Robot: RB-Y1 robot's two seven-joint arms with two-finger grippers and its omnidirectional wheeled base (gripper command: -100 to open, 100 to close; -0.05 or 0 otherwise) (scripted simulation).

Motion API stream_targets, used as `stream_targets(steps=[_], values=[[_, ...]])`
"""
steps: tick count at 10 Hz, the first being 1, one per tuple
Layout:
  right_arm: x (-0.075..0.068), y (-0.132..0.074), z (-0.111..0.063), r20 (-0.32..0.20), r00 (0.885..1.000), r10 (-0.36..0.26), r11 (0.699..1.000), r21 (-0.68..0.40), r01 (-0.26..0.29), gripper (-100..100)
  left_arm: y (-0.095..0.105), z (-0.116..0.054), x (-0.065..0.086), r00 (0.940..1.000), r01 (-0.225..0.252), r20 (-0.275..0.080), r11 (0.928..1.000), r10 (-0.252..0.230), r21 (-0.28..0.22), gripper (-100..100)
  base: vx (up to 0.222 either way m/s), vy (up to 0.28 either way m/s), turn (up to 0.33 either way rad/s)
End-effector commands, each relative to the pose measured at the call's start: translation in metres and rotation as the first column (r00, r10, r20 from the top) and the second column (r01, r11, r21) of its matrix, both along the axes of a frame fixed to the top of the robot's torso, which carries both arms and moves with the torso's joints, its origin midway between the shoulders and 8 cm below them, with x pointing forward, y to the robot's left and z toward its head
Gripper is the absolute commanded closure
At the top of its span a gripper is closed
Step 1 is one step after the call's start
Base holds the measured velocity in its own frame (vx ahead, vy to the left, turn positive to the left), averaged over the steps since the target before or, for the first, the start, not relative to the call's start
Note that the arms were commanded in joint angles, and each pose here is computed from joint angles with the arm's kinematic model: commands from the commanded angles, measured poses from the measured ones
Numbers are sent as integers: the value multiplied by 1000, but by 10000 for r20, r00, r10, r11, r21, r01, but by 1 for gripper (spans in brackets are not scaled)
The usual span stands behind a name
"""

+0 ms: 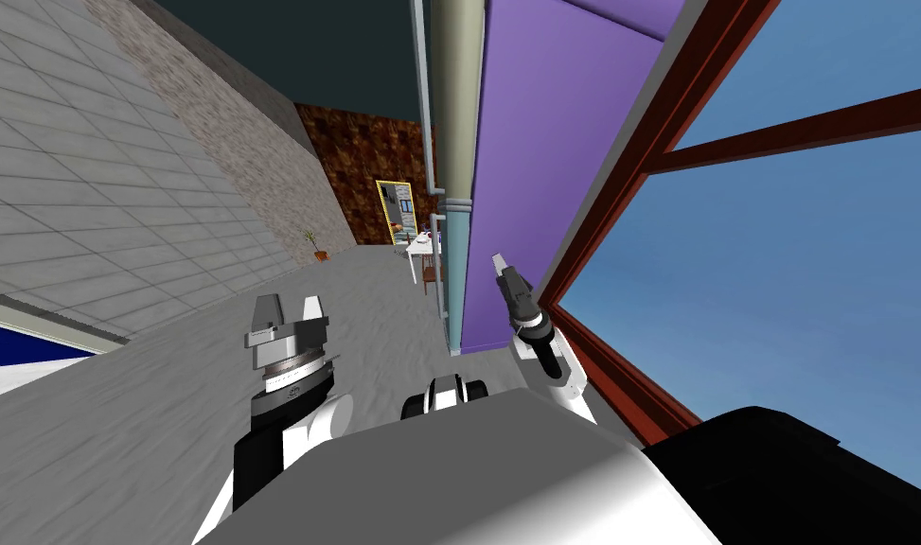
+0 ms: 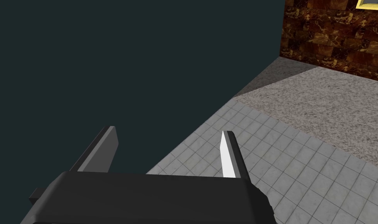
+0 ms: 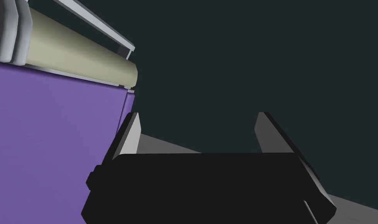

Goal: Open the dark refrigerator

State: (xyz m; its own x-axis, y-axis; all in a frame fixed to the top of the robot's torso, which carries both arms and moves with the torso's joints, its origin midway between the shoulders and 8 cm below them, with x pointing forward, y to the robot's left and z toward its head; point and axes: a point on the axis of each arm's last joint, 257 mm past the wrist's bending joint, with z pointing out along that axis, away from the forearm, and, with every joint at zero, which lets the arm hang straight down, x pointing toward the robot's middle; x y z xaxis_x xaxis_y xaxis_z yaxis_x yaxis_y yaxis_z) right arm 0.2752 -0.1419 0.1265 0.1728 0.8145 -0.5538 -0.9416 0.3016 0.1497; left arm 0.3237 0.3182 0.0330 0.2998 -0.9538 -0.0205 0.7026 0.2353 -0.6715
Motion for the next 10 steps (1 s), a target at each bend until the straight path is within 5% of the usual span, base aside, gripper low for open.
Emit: stream_targets(steps=[1,3,6,10], values=[[-5,19,1,762,9970,-102,9953,-956,175,-100,0,0,0,10000,1,1,10000,-1,0,0,31,90,-97],[-2,25,-4,812,9962,-310,9904,-1317,415,-100,0,0,0,10000,1,1,10000,-1,-1,0,29,70,-14],[-8,48,-3,1893,9814,-307,9668,-2435,772,-100,0,0,0,10000,1,1,10000,-1,0,0,39,72,-75],[-4,65,-13,2551,9654,-545,9285,-3426,1429,-100,0,0,0,10000,0,0,10000,0,0,0,33,58,-50]])
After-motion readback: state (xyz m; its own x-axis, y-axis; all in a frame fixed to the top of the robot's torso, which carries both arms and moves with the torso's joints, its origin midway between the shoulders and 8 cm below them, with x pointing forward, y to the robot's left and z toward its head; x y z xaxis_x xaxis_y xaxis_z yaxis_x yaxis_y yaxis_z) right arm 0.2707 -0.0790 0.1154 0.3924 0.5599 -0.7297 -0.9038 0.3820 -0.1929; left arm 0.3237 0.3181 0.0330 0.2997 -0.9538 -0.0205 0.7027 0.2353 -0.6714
